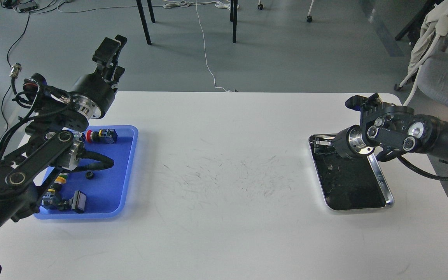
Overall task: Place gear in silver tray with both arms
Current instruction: 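Carry the gear with the right gripper and lower it into the silver tray, then open the right gripper and withdraw it from the silver tray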
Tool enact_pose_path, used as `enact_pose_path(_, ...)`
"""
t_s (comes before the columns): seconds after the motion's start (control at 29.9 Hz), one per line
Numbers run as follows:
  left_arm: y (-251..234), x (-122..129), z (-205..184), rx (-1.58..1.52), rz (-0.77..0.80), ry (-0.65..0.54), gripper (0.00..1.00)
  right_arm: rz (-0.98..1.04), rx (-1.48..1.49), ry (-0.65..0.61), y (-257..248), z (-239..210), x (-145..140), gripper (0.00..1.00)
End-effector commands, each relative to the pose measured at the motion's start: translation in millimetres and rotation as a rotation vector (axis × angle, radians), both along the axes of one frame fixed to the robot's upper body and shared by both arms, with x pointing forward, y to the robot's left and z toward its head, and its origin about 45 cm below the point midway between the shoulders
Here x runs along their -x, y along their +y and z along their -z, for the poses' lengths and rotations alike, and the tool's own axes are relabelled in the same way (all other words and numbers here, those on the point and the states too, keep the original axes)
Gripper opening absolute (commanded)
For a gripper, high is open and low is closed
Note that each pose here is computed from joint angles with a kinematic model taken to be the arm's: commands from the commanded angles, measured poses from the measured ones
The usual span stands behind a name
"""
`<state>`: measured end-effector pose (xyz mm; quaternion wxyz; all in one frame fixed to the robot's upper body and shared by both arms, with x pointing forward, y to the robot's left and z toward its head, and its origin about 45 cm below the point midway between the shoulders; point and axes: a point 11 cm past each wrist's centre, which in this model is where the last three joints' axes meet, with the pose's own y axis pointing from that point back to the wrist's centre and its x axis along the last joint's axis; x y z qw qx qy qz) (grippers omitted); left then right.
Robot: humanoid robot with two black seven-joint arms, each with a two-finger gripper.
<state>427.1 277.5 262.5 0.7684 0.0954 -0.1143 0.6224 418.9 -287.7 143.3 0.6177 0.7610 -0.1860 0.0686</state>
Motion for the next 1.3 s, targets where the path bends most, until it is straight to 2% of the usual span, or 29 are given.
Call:
enact_pose_path(0.0,1,0,1,-0.002,-0.001,0.002,0.98,0.002,0.002,0.005,-2,2,2,0.02)
enact_pose_path(0.53,0,0,2,-0.002,0.001,0.004,0.98,0.044,0.011,0.013,-42,-11,11,0.02)
enact_pose_path(0.6,0,1,2,-0.004,0.001,0.005,0.98,0.034,0.025,0.012,-44,-11,11,0.11)
enact_pose_path(0.64,0,0,2,-0.003,0.0,0.004,0.98,0.034,0.027,0.013,-45,-11,11,0.26)
enact_pose_path(0.67,0,1,2,-0.004,0.001,0.005,0.98,0.034,0.027,0.013,-45,-11,11,0.46)
enact_pose_path(0.7,0,0,2,-0.003,0.0,0.004,0.98,0.036,0.026,0.01,-45,-11,11,0.77)
enact_pose_path(0.74,1,1,2,-0.005,0.0,0.005,0.98,0.036,0.024,0.009,-44,-12,10,0.97)
enact_pose_path(0.9,4,0,2,-0.009,-0.006,0.007,0.98,0.064,-0.018,-0.036,-45,-30,-1,0.98)
enact_pose_path(1.04,7,0,3,-0.014,-0.013,0.01,0.98,0.123,-0.176,-0.17,-28,-79,-33,0.98)
enact_pose_path(1.14,14,1,3,-0.032,-0.017,0.024,0.98,0.221,-0.434,-0.331,-14,-140,-63,0.98)
enact_pose_path(1.27,37,6,0,-0.116,-0.004,0.048,0.98,0.429,-0.918,-0.42,-9,-196,-82,0.98)
